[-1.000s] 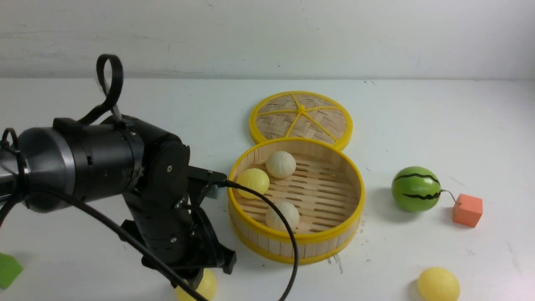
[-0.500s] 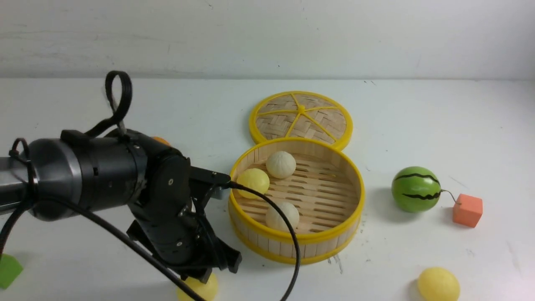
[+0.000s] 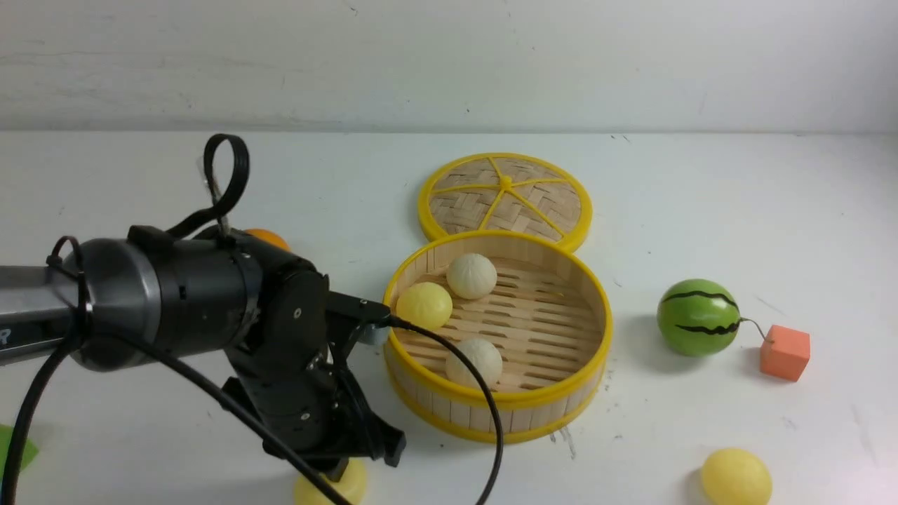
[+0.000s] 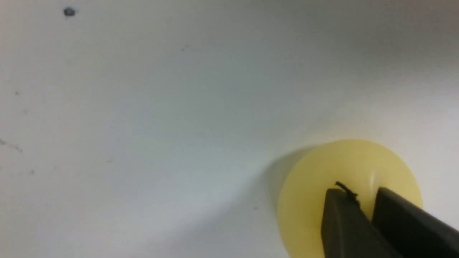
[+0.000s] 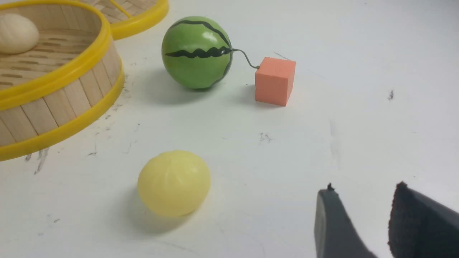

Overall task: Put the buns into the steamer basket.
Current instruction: Use the left arm to grab a steamed stuffed bun, then use the left arm to put the steamed stuffed bun into the steamer

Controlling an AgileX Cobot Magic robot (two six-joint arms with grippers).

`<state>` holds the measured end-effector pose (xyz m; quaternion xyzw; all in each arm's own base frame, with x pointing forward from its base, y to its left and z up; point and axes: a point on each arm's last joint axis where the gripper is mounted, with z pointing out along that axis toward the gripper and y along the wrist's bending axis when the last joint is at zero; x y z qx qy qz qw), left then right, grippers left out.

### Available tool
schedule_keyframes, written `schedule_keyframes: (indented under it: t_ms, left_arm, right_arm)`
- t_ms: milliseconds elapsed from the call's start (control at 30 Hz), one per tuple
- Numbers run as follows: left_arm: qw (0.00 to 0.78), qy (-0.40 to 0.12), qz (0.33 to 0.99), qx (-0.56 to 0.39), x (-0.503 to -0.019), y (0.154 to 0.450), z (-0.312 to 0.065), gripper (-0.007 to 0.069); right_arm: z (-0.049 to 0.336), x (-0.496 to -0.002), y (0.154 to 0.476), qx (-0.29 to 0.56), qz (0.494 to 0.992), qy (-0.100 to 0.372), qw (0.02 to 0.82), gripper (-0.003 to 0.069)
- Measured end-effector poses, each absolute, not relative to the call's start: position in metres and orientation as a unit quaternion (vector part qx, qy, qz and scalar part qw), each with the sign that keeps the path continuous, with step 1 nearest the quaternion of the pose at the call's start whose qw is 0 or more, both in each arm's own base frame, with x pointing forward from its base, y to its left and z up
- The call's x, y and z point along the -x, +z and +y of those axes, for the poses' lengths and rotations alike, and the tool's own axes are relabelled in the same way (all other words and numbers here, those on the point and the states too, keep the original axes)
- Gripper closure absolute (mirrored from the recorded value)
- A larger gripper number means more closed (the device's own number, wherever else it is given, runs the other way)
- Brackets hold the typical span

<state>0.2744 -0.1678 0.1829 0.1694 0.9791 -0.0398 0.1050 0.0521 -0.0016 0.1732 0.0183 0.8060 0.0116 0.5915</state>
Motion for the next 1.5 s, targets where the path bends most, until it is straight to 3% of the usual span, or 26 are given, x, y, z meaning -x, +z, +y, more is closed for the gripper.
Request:
schedule_keyframes:
  t_ms: [100, 300, 467, 567, 700, 800, 1000, 1167, 1367, 1500]
  left_arm:
    - [0.103, -0.041, 0.980, -0.168, -0.269, 0.194, -0.165, 0.0634]
    - [0.123, -0.063, 0.977, -0.163, -0.271, 0.246, -0.169, 0.0638]
    - [0.209, -0.113, 0.941, -0.239, -0.283, 0.319, -0.209, 0.0638]
    - [0.233, -0.130, 0.921, -0.284, -0.289, 0.334, -0.240, 0.0638]
    - [0.227, -0.130, 0.915, -0.308, -0.310, 0.321, -0.273, 0.0638]
    - [0.225, -0.103, 0.916, -0.317, -0.339, 0.296, -0.293, 0.0638]
    - [0.221, -0.034, 0.915, -0.335, -0.377, 0.251, -0.309, 0.0629]
    - [0.228, -0.029, 0.918, -0.324, -0.394, 0.235, -0.308, 0.0604]
    - [0.215, -0.036, 0.928, -0.303, -0.404, 0.224, -0.297, 0.0497]
    - [0.200, -0.048, 0.934, -0.290, -0.402, 0.228, -0.297, 0.0340]
  right_arm:
    - [-0.002, -0.052, 0.173, -0.018, 0.806, 0.012, 0.592, 0.0418]
    - [-0.002, -0.052, 0.173, -0.018, 0.806, 0.012, 0.592, 0.0418]
    - [-0.002, -0.052, 0.173, -0.018, 0.806, 0.012, 0.592, 0.0418]
    - [-0.002, -0.052, 0.173, -0.018, 0.806, 0.012, 0.592, 0.0418]
    - [-0.002, -0.052, 0.173, -0.018, 0.806, 0.012, 0.592, 0.0418]
    - [-0.002, -0.052, 0.173, -0.018, 0.806, 0.012, 0.592, 0.0418]
    - [-0.002, -0.052, 0.173, -0.018, 0.806, 0.012, 0.592, 0.0418]
    - [-0.002, -0.052, 0.173, -0.018, 0.806, 0.012, 0.592, 0.0418]
    - [-0.002, -0.052, 0.173, -0.018, 0.806, 0.012, 0.592, 0.0418]
    - [-0.002, -0.052, 0.173, -0.018, 0.806, 0.012, 0.592, 0.0418]
